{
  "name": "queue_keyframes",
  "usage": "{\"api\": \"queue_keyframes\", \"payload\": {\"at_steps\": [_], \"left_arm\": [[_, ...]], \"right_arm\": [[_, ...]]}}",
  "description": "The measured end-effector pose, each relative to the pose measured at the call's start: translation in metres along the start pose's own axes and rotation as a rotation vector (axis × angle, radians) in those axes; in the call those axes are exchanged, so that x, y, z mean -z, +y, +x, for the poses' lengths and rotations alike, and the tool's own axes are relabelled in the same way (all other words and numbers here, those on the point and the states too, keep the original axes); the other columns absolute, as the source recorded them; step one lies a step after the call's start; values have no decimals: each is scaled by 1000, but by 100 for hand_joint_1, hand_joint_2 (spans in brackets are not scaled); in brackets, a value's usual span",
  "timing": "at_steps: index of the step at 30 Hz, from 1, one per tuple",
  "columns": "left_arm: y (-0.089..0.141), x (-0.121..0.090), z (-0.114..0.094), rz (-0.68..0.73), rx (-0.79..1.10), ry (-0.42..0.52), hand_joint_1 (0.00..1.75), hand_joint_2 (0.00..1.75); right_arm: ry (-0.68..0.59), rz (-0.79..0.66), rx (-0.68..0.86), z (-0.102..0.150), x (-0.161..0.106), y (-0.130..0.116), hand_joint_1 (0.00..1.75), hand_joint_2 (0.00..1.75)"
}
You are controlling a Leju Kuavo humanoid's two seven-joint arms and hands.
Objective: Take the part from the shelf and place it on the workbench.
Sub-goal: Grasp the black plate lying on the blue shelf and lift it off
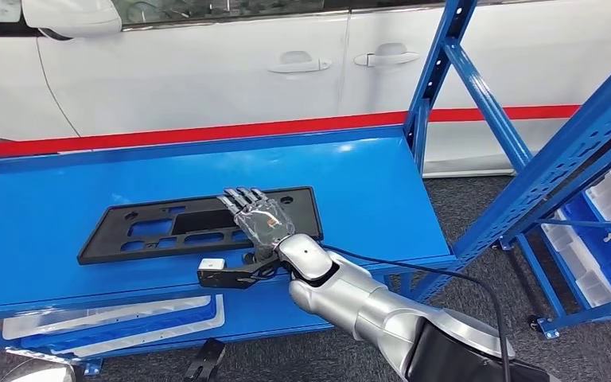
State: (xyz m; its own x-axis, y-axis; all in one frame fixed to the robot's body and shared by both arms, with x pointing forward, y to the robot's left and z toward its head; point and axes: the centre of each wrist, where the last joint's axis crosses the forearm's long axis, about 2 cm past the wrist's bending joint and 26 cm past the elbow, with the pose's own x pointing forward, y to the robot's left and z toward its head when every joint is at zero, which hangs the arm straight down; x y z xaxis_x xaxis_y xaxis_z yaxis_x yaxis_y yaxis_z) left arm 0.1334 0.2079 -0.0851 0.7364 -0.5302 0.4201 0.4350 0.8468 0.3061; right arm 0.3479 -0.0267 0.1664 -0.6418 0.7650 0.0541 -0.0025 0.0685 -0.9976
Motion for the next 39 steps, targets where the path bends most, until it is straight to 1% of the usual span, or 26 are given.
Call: {"api": "queue_keyframes", "payload": {"at_steps": [4, 7, 14, 18, 23, 24, 27, 28, 33, 39], "left_arm": [[-1, 0, 0, -4, 0, 2, 0, 0], [-2, -1, 1, -5, 1, 0, 0, 0], [-2, -1, 2, -6, 1, -2, 0, 0], [-3, -1, 1, -7, 0, 1, 0, 0], [-2, 0, 2, -5, -4, -3, 0, 0], [-2, 0, 3, -4, -6, -4, 0, 0], [-2, 0, 2, -4, -12, -3, 0, 0], [-2, 0, 2, -4, -14, -3, 0, 0], [-3, -1, 2, -5, -18, -6, 0, 0], [-4, -1, 3, -9, -24, -9, 0, 0]], "right_arm": [[23, 31, -17, -4, -2, 7, 0, 175], [33, 38, -37, -5, -1, 6, 0, 175], [93, 47, -146, -4, 4, 2, 0, 175], [143, 61, -220, -8, 4, 6, 0, 175], [188, 65, -269, -15, 5, 5, 0, 175], [197, 65, -277, -17, 5, 4, 7, 175], [219, 74, -299, -22, 5, 5, 138, 175], [226, 83, -307, -23, 5, 5, 175, 175], [246, 139, -316, -31, 1, 12, 175, 175], [248, 134, -315, -34, 0, 12, 175, 175]]}}
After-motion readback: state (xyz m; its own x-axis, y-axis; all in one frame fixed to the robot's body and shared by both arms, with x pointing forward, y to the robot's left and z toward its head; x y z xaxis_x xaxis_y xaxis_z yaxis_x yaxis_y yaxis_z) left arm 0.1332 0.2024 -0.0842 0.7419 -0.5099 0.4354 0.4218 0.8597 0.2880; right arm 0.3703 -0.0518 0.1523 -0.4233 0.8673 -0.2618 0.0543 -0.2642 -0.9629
